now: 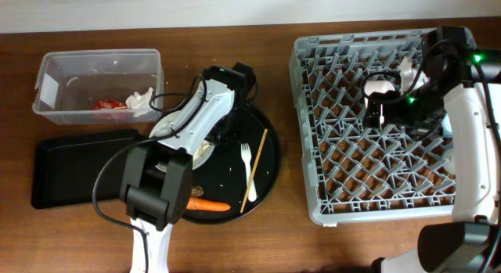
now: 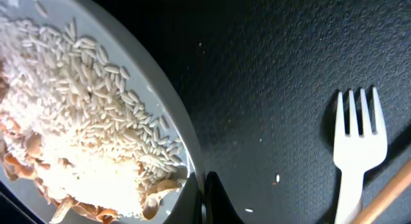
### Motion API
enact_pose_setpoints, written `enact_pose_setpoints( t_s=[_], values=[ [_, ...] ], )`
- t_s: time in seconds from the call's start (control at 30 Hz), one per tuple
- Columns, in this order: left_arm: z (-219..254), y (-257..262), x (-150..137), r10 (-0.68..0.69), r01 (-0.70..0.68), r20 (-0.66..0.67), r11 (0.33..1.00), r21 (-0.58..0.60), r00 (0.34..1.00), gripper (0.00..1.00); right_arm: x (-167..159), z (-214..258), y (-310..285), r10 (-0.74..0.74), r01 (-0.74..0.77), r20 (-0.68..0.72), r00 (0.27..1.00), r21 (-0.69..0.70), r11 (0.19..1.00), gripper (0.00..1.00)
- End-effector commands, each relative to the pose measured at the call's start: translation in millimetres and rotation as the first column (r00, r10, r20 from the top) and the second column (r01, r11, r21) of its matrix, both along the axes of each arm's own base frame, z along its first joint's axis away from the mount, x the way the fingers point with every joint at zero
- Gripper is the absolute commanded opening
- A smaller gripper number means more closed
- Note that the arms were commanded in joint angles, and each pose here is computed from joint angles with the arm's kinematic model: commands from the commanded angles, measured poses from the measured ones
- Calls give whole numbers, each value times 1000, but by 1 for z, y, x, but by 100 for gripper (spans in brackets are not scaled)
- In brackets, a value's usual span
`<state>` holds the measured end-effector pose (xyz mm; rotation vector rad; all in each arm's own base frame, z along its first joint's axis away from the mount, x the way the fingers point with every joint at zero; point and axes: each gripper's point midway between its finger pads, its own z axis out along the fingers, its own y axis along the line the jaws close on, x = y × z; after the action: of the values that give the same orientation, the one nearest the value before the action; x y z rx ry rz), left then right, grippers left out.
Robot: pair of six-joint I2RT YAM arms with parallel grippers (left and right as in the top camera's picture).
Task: Sort waste into correct bins and load items into the dishwasher rack
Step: 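Grasp the grey plate with the left gripper and lift it, then tip the plate's rice and shells onto the black tray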
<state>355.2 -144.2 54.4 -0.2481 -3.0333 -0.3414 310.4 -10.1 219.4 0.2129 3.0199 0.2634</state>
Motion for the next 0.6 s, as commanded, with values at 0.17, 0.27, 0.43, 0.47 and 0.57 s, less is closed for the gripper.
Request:
enact_pose_setpoints(
  t_s=[0.17, 0.27, 0.43, 0.47, 0.57],
  values=[
    [68, 13, -11, 95, -95, 103, 995, -7, 990, 0, -1, -1, 0, 5, -5, -2, 1000, 11, 1000, 99],
    [93, 34, -15, 152, -151, 130, 988, -23, 980, 0, -1, -1, -1, 4, -4, -4, 1000, 4, 1000, 99],
    [115, 111, -8, 317, -317, 165, 948, -26, 934, 0, -1, -1, -3, 3, -3, -5, 1000, -7, 1000, 99],
    [116, 127, -7, 346, -342, 149, 938, -57, 926, 0, -1, -1, -3, 3, -3, -5, 1000, -7, 1000, 99],
    [114, 152, -4, 396, -380, 119, 915, -136, 911, 0, -1, -1, -3, 3, -3, -5, 1000, -8, 1000, 99]
  ],
)
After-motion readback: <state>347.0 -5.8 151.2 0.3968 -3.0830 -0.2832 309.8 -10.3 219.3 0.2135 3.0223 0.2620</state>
